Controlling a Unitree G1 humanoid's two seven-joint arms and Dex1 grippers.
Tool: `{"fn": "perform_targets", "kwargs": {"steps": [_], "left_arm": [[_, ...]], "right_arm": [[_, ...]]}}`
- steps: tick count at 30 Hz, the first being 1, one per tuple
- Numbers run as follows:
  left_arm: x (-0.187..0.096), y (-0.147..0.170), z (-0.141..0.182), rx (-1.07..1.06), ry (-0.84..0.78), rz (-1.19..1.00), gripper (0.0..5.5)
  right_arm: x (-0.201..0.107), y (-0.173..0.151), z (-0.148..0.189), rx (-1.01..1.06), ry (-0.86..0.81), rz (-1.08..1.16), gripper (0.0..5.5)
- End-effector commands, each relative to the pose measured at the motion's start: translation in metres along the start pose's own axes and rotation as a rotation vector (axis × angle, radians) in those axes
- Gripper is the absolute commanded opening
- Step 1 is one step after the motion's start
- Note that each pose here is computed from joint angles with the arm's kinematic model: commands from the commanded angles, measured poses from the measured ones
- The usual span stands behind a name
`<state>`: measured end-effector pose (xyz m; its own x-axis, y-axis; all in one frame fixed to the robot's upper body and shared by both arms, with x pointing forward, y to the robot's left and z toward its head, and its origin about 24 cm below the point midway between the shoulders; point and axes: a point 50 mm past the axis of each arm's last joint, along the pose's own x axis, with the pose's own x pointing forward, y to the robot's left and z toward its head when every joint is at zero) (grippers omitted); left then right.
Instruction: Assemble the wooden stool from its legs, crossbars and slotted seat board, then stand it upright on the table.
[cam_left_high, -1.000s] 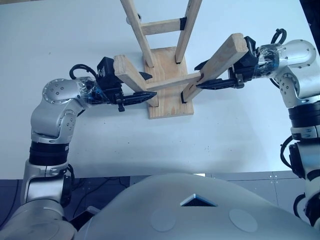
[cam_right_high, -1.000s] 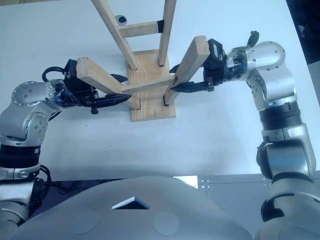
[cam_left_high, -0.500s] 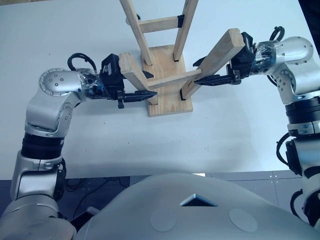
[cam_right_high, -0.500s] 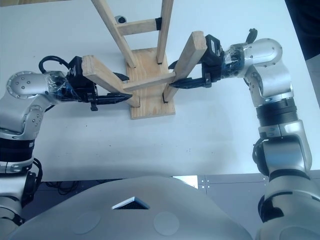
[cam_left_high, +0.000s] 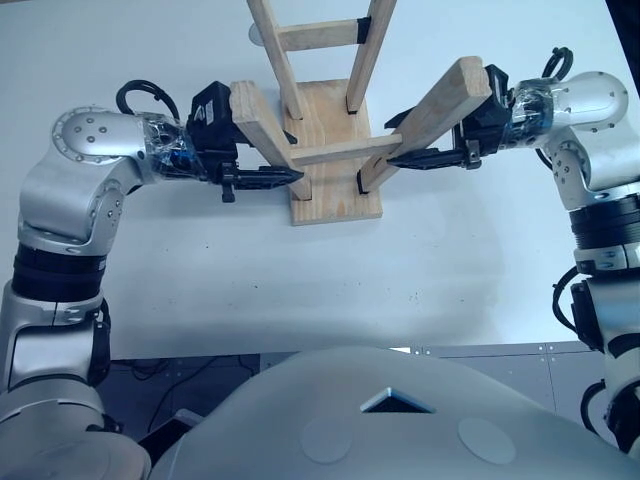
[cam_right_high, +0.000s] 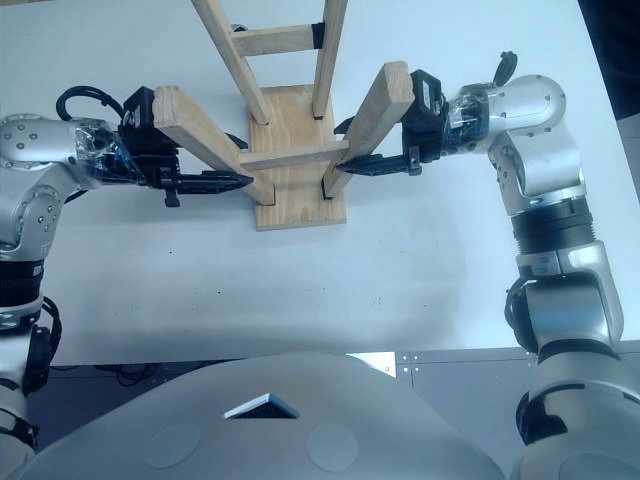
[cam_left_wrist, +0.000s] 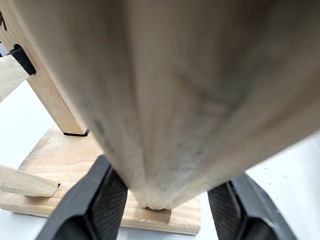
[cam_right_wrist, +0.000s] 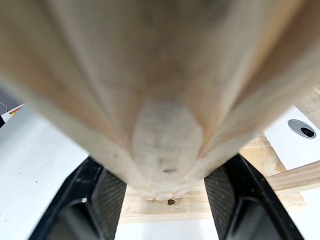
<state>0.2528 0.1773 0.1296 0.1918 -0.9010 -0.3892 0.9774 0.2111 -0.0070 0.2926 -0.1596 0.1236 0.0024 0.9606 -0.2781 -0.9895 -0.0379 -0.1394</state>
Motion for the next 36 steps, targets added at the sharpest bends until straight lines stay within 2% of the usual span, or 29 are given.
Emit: {"fn": "perform_targets", "kwargs": {"steps": [1,8,14,20,22,26,28,33,36], "left_arm": [[0.018,-0.049,-0.065,-0.250,0.358,-0.248,2.14],[0.017,-0.051,-0.066,-0.251,0.361,-0.237,2.08],[0.027,-0.046,-0.046,-0.226,0.301,-0.227,1.16],[0.027,-0.053,-0.035,-0.196,0.248,-0.215,0.28],[0.026,-0.059,-0.025,-0.174,0.224,-0.212,0.24],[0.008,-0.077,0.017,-0.054,0.150,-0.281,0.24],[-0.004,-0.081,0.052,0.072,0.089,-0.316,0.24],[-0.021,-0.056,0.153,0.404,-0.054,-0.138,0.24],[-0.015,-0.035,0.172,0.405,0.024,-0.029,0.24]], "right_arm": [[0.045,-0.005,-0.017,-0.032,0.384,-0.023,2.03],[0.042,-0.005,0.006,0.071,0.253,-0.056,2.03],[0.057,0.008,0.015,-0.014,0.296,0.018,2.03],[0.048,0.010,-0.011,0.054,0.372,-0.014,2.03],[0.039,0.009,-0.028,0.098,0.405,-0.049,2.03],[0.027,0.020,-0.053,0.193,0.406,-0.066,2.03],[0.024,0.028,-0.062,0.228,0.397,-0.080,2.03],[0.027,0.037,-0.066,0.249,0.370,-0.113,2.03],[0.030,0.036,-0.066,0.247,0.360,-0.130,2.03]]}}
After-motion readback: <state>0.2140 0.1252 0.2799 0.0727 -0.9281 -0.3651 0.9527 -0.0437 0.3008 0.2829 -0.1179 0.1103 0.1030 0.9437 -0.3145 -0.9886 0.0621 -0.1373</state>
